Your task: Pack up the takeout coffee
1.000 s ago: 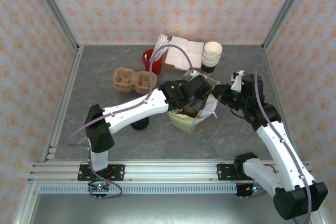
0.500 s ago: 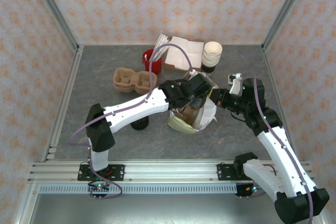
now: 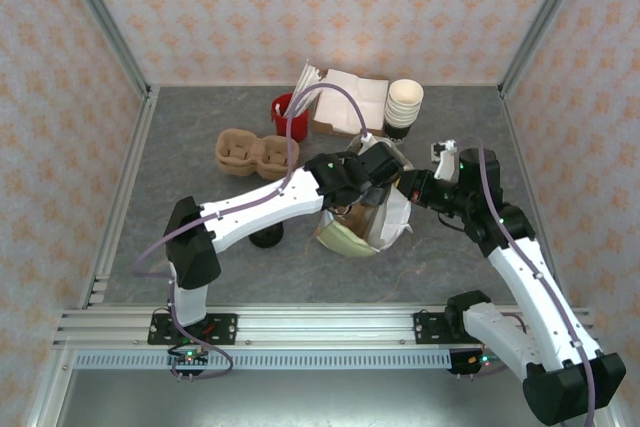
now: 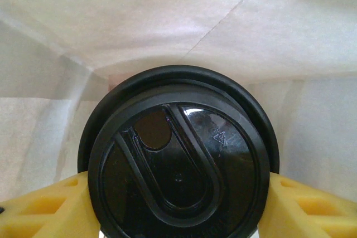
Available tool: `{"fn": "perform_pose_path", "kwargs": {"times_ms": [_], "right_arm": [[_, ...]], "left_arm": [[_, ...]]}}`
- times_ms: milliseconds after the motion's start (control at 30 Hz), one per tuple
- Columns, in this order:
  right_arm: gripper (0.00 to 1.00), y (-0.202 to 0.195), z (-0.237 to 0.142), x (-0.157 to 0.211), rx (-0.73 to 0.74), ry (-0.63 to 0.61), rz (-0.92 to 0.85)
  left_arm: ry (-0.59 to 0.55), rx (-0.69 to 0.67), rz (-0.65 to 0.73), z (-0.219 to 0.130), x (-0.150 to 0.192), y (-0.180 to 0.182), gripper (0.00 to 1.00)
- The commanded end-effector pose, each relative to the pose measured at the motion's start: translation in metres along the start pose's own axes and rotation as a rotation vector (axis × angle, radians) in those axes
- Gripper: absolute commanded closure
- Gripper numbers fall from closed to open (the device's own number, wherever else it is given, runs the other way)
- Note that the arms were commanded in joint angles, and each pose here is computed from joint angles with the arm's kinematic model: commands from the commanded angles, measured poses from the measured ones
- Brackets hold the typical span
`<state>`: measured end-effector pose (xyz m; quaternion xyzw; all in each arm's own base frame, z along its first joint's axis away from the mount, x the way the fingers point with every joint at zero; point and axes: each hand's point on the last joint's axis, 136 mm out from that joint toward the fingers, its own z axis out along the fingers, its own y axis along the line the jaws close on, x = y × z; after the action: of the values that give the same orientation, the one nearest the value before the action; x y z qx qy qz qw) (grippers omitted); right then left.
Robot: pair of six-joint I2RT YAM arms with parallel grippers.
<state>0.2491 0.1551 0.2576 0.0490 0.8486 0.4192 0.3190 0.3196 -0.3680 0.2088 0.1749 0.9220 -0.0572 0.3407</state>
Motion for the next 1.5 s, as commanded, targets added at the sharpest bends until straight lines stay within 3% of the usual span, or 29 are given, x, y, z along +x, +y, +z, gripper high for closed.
{"fn": "perform_pose_path", "kwargs": {"times_ms": [0, 500, 833, 1467], "right_arm": [[1.0, 0.018, -0.004, 0.004, -0.054, 0.042, -0.021], [1.0, 0.019, -0.012, -0.014, 0.008, -0.026, -0.006], [1.0, 0.018, -0.008, -0.011, -0.009, -0.012, 0.011], [1.0, 0.022, -0.007, -0.012, -0.02, -0.004, 0.007]], "left_arm": [[-0.022, -0.07, 0.019, 0.002, -0.009, 0.014, 0.36], [0.007, -0.133, 0.032, -0.003, 0.001, 0.029, 0.35], [0.049, -0.12, 0.044, 0.017, 0.008, 0.017, 0.35], [0.153, -0.203, 0.094, 0.03, 0.036, 0.029, 0.35]]}}
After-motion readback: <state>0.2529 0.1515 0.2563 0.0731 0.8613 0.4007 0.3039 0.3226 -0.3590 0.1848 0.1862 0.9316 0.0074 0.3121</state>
